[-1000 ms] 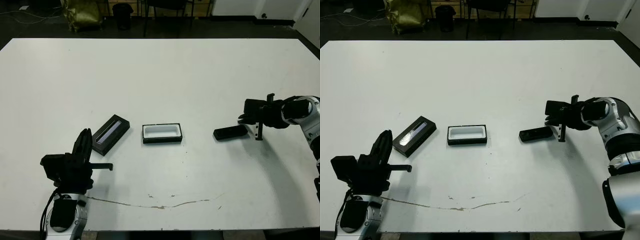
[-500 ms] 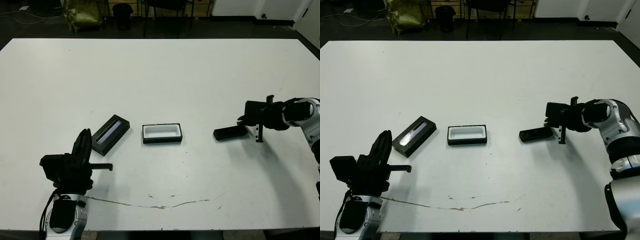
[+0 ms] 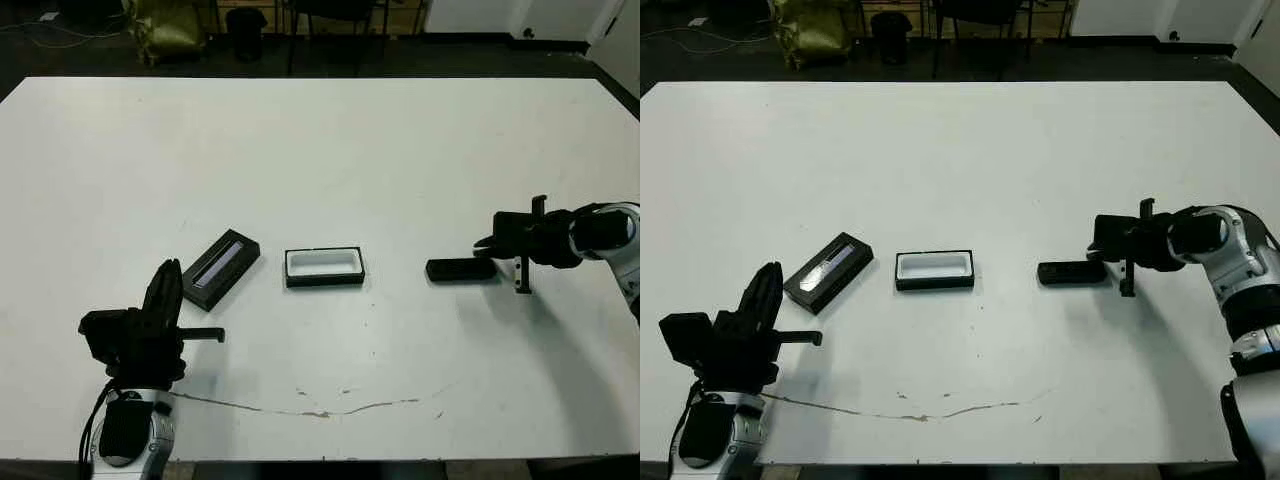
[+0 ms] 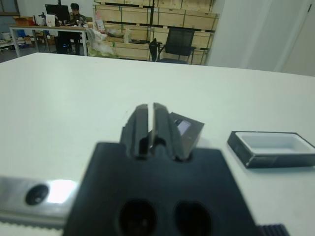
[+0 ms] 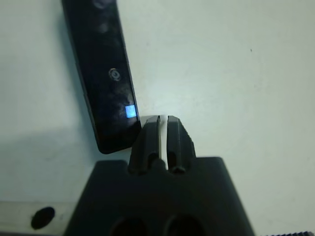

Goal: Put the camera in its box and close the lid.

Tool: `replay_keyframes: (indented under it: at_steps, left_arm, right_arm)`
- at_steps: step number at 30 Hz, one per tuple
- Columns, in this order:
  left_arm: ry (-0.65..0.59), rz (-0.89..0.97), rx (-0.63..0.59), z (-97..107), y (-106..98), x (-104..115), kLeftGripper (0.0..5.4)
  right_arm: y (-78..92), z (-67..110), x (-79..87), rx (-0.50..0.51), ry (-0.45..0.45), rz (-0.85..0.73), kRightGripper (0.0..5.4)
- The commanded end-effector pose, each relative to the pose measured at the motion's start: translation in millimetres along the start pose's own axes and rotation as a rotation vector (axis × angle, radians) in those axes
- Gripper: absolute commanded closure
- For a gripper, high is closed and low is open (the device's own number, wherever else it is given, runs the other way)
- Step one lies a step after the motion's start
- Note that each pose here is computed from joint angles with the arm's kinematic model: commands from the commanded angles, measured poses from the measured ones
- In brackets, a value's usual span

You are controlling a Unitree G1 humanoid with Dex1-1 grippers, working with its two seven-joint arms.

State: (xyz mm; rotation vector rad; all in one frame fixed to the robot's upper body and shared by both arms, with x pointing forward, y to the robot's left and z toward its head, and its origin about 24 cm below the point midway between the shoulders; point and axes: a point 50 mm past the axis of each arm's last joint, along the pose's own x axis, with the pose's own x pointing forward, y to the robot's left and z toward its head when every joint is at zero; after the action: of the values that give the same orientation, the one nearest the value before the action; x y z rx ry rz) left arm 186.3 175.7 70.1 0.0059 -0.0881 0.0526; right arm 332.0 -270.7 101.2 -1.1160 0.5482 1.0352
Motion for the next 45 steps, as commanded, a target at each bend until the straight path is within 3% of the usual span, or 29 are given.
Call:
replay_keyframes:
  at_steps: [1,5,9,17,22,29,36,40,45]
  left_arm:
    - [0.033,0.005,0.008,-4,1,-2,5.38]
    - [0.025,0.001,0.016,-4,1,-2,5.38]
    - [0.024,0.001,0.012,-5,2,-2,5.38]
    - [0.014,0.006,0.011,-5,2,-2,5.38]
    - [0.013,0.007,0.012,-6,2,-2,5.38]
    - [0.013,0.008,-0.003,-6,3,-3,5.38]
    - [0.018,0.01,-0.003,-6,3,-4,5.38]
    - [0.024,0.007,0.007,-6,3,-4,5.38]
    - [0.023,0.006,0.004,-6,3,-4,5.38]
  right_arm:
    - [17.9,-11.4,3.6,0.051,0.026,0.087,5.4]
    - [19.7,-8.8,-1.3,0.018,0.044,0.086,5.4]
    - [24.1,-4.4,-5.5,-0.009,0.007,0.103,5.4]
    - [29.7,-0.7,-15.8,0.017,-0.028,0.149,5.4]
    - [34.5,2.1,-17.6,0.013,0.018,0.165,5.4]
    - [37.7,11.7,-28.1,0.046,-0.055,0.175,5.4]
    - [42.9,-1.7,-12.0,0.068,-0.05,0.19,5.4]
    - [40.0,4.2,-16.6,0.028,-0.029,0.189,5.4]
    - [41.5,4.3,-17.0,0.055,-0.071,0.205,5.4]
